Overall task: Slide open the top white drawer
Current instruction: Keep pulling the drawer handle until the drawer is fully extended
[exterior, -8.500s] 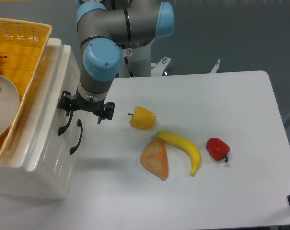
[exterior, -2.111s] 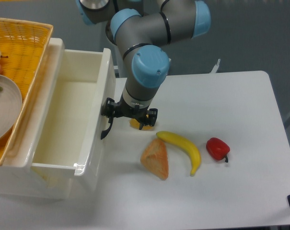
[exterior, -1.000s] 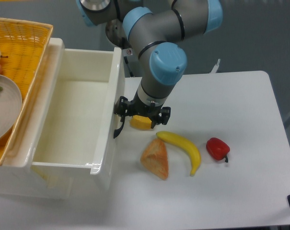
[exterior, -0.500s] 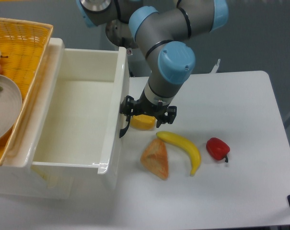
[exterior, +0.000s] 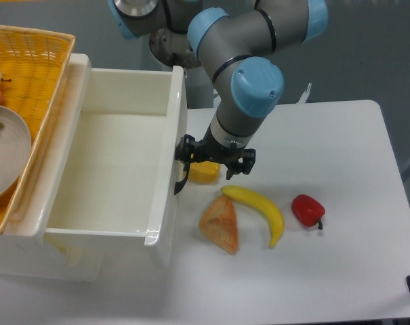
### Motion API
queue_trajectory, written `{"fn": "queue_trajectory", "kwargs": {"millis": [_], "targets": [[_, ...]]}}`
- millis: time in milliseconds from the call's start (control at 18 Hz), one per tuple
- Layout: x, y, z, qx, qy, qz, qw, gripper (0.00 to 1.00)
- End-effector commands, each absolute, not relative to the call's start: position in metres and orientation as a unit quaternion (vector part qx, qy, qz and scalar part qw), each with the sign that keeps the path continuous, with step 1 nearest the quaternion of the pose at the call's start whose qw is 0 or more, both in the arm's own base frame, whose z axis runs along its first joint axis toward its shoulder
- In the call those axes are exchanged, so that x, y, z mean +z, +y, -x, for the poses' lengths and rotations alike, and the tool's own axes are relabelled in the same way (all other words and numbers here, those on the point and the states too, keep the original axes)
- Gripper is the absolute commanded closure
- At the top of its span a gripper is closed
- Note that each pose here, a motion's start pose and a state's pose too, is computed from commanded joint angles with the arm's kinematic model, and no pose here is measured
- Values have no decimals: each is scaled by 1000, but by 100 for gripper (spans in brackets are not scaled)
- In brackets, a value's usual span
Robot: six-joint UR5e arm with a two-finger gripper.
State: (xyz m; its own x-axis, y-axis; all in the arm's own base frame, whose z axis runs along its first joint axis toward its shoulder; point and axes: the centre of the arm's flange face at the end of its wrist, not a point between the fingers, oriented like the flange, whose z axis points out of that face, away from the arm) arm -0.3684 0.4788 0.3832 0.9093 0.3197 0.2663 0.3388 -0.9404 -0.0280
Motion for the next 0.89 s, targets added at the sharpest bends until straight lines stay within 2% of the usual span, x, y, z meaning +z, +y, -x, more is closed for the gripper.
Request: {"fn": "queue_trajectory", "kwargs": {"millis": [500, 889], "targets": [[382, 477, 369, -132, -170, 976, 36, 0], [373, 480, 363, -157, -175, 972, 24, 0]]}}
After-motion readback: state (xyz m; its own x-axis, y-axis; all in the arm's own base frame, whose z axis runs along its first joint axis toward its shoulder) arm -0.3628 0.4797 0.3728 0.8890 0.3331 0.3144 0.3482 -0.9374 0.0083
